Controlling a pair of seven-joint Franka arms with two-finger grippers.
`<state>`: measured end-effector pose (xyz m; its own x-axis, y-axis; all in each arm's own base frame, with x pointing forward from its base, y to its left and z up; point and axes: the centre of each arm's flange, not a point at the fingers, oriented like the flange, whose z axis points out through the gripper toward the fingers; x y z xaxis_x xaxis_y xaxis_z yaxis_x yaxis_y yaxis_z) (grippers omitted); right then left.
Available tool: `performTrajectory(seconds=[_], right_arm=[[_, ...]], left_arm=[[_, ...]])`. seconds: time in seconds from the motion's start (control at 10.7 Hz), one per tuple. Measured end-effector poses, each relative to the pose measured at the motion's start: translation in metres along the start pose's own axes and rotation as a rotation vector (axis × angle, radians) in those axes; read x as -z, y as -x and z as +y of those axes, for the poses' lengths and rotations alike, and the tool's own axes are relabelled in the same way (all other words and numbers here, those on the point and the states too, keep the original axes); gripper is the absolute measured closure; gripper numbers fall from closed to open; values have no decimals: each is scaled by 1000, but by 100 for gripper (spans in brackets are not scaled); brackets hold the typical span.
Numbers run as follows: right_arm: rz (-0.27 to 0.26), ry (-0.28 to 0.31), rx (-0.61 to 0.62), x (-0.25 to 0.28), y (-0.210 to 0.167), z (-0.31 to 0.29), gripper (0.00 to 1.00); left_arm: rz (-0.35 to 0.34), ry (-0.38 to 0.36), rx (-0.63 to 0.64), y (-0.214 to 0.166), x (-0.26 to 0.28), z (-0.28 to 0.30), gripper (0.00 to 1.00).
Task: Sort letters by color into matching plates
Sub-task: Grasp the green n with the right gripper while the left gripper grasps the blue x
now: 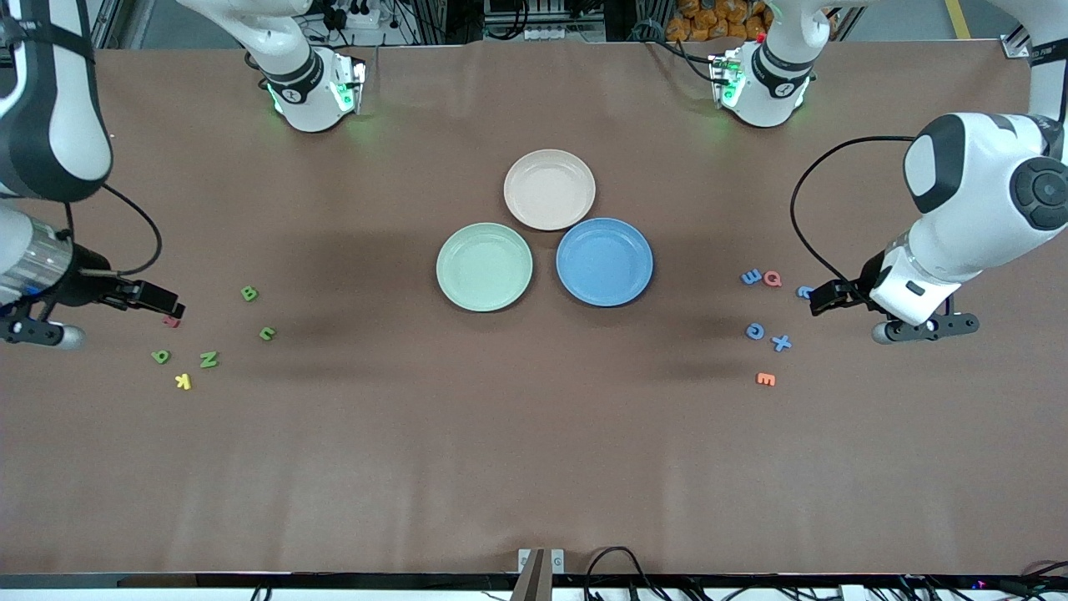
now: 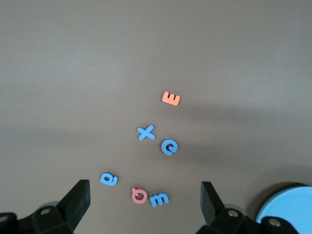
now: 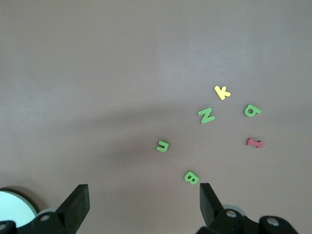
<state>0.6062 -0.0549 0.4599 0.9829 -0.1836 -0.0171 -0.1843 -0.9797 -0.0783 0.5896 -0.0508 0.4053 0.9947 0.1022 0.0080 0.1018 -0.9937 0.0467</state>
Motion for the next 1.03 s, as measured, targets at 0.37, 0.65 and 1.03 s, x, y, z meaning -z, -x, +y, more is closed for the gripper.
performTrajectory(seconds=[0.37, 0.65, 1.03], right_arm=[[-33, -26, -70, -84, -14, 6, 0], [-13, -25, -106, -157, -11, 14, 0], [-38, -40, -141, -200, -6, 17, 0]], left_arm=[[13, 0, 24, 7, -27, -15, 0], [59, 6, 26, 19, -63, -19, 0], [64, 10, 30, 20, -100, -21, 0]])
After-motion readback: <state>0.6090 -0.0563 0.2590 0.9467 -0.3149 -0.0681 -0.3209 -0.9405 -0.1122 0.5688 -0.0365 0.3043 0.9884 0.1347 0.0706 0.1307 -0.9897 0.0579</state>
